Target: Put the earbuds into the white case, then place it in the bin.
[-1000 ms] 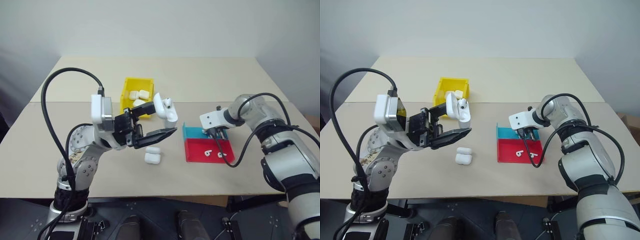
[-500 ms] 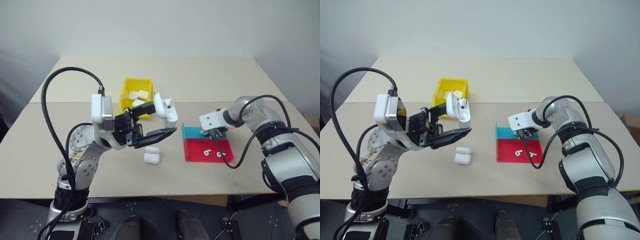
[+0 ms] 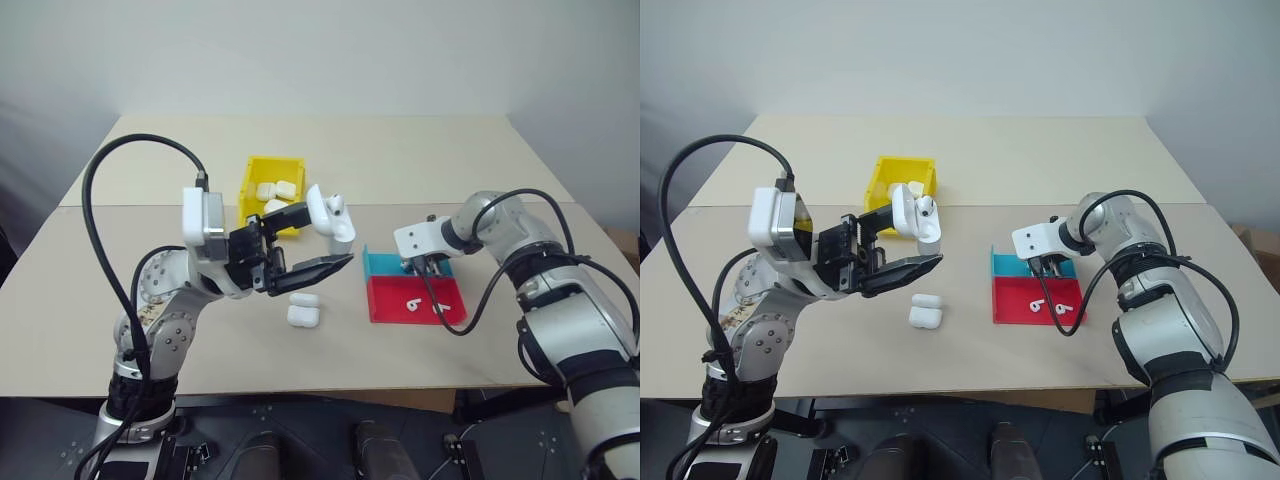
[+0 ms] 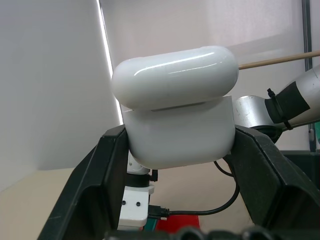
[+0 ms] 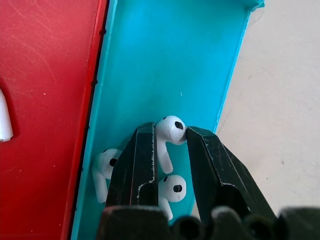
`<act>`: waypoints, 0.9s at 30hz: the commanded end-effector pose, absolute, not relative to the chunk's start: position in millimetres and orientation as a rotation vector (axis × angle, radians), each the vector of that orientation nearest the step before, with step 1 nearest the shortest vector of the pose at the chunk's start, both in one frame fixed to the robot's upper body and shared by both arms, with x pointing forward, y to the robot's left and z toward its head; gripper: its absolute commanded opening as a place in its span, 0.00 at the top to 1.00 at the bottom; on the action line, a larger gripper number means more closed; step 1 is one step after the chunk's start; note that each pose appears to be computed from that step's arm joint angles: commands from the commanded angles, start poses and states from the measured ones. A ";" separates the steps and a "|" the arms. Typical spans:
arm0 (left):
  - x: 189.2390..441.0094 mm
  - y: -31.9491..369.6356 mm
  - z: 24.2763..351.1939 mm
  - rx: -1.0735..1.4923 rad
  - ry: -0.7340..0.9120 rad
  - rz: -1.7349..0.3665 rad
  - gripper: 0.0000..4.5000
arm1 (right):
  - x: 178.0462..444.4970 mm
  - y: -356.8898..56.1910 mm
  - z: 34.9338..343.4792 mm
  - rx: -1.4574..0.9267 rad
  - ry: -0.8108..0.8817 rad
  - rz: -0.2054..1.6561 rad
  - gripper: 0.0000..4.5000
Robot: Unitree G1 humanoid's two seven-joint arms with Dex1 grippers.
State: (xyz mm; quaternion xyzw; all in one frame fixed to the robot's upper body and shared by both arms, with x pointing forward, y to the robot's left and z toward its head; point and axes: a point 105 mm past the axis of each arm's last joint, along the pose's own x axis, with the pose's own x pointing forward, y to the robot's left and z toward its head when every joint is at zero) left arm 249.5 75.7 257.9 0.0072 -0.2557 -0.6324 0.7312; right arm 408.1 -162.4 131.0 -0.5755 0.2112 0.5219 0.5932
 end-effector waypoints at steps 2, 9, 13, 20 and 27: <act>243.7 74.0 266.3 0.028 -0.605 -1.409 0.37 | 413.2 -158.2 150.5 -1.266 0.402 1.160 0.85; 245.3 70.9 266.4 0.001 -0.606 -1.431 0.37 | 381.2 -147.4 217.6 -0.914 0.071 1.085 0.85; 247.3 69.2 266.5 -0.014 -0.602 -1.464 0.37 | 326.9 -140.3 271.8 -0.447 -0.158 1.063 0.85; 250.9 66.1 268.7 -0.025 -0.603 -1.512 0.37 | 254.1 -123.4 318.8 0.078 -0.387 1.202 0.85; 250.6 63.4 270.0 -0.026 -0.610 -1.526 0.37 | 213.3 -91.5 324.2 0.255 -0.392 1.377 0.85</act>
